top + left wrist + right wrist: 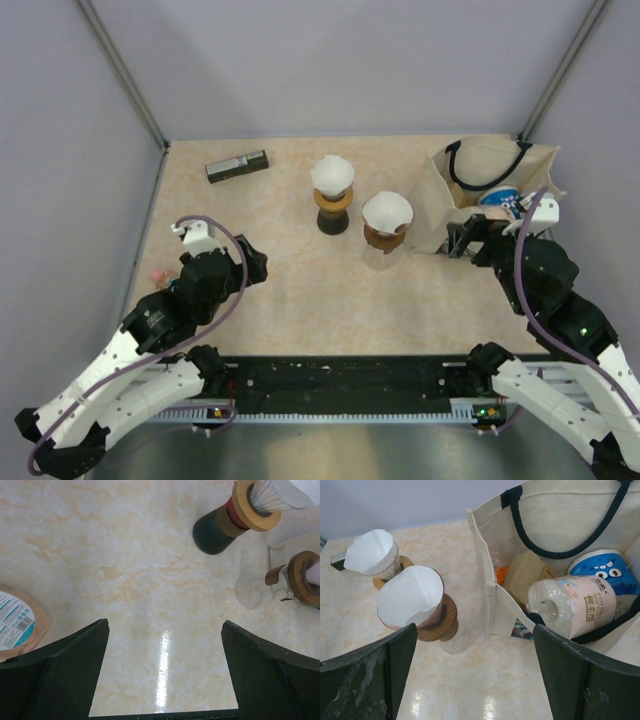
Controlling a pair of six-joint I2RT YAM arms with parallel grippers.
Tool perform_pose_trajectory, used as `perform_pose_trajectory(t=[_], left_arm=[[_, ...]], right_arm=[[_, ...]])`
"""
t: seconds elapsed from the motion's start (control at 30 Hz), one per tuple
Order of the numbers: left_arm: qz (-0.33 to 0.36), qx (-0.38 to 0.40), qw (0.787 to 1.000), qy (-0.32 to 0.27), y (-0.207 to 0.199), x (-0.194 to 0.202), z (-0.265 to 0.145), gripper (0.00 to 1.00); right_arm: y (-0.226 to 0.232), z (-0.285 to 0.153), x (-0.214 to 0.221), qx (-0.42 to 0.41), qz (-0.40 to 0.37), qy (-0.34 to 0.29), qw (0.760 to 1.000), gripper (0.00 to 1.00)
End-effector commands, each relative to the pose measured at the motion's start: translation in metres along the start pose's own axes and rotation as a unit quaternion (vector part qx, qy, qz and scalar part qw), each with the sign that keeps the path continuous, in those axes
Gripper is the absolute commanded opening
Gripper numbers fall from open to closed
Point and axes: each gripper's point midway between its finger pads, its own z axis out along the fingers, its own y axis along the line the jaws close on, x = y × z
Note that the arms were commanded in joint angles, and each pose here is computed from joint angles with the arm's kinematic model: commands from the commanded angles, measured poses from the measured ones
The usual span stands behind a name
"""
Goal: Place the coffee filter in the dripper
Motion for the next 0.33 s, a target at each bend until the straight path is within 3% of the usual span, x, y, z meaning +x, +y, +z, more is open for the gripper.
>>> perform_pose_trajectory(t=[0.0,0.17,0.3], left_arm=[[-0.020,-0.046,0.999,-0.016,0.024,-0.003,-0.008,0.99],[-0.038,-0.040,0.998,-0.025,0.026,-0.008,-0.015,0.99],[-0.042,-0.042,0.998,-0.027,0.027,-0.009,-0.016,0.99]], right_arm=[[0.010,-0.003,0.000,-0.040,-0.005,-0.014,0.999,0.99],[0.002,-0.015,-0.007,-0.043,0.017,-0.055,0.997,0.99],[0.004,-0.015,-0.004,-0.049,0.012,-0.048,0.998,0.99]])
